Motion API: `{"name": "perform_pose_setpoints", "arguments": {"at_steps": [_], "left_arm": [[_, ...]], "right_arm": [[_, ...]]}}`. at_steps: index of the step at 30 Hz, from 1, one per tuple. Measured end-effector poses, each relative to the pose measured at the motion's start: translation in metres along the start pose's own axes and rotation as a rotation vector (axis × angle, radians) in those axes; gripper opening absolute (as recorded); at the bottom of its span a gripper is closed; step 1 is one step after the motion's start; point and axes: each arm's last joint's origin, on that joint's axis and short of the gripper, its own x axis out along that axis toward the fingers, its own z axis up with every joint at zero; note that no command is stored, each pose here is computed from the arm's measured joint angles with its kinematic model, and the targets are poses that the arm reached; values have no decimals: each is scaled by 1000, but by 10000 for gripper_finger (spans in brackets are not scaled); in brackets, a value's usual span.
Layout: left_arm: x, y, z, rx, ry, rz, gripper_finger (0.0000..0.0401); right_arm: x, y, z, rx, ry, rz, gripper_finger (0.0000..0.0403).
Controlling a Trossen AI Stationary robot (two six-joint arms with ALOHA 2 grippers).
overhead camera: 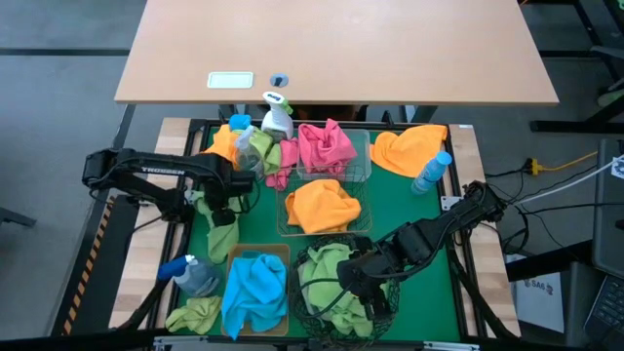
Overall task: Sort microfiber towel by color & place in baskets
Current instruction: Put the green microfiber towel into the black wire basket
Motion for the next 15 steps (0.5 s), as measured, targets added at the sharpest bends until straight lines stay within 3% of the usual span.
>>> {"name": "perform_pose_setpoints", "arguments": {"at_steps": [15], "left_arm": [[-142, -27, 2, 77, -542, -189, 0]], "right_arm": [[0, -4, -2, -54, -5, -120, 230]]}}
